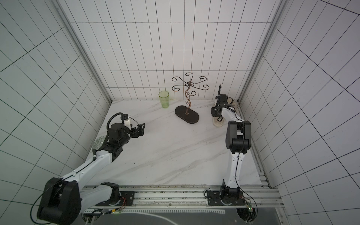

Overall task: Remove the insole from the shoe
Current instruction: Move the shoe to the center of the board.

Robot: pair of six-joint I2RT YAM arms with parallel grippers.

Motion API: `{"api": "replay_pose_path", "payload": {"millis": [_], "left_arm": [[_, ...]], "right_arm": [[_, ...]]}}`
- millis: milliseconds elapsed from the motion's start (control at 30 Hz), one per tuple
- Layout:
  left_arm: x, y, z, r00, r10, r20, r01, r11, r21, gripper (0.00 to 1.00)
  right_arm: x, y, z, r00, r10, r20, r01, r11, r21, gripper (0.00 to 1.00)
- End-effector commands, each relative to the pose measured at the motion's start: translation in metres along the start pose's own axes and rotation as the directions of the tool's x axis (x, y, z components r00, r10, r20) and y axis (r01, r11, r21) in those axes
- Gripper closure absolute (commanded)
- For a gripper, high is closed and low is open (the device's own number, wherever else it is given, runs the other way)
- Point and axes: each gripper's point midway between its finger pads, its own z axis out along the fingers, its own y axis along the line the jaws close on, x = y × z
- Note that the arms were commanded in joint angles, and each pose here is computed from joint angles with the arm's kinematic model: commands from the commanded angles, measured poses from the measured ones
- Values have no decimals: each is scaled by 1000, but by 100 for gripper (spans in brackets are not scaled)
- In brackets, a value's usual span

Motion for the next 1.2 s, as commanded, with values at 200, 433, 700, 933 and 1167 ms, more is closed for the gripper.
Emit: {"api": "replay_pose_path", "payload": {"millis": [200, 433, 700, 933, 1167], "left_arm": [[1, 0, -3, 1000, -11, 2, 11, 1000, -7, 2], [-5, 1, -6, 1000, -20, 18, 20, 1000, -16, 2], [-20, 5, -10, 996, -83, 38, 84, 996, -36, 2], [-28, 5, -18, 995, -86, 54, 88, 996, -34, 2], [-30, 5, -24, 994, -92, 63, 94, 995, -36, 2]], "right_arm": [[37, -1, 9, 996, -20, -89, 20, 1000, 0, 97], [7, 5, -37, 999, -12, 32, 13, 999, -34, 100], [33, 50, -124, 987, -4, 163, 19, 996, -92, 100], [113, 114, -170, 993, -52, 102, 70, 982, -178, 100], [150, 170, -205, 979, -144, 145, 180, 943, -280, 100]]}}
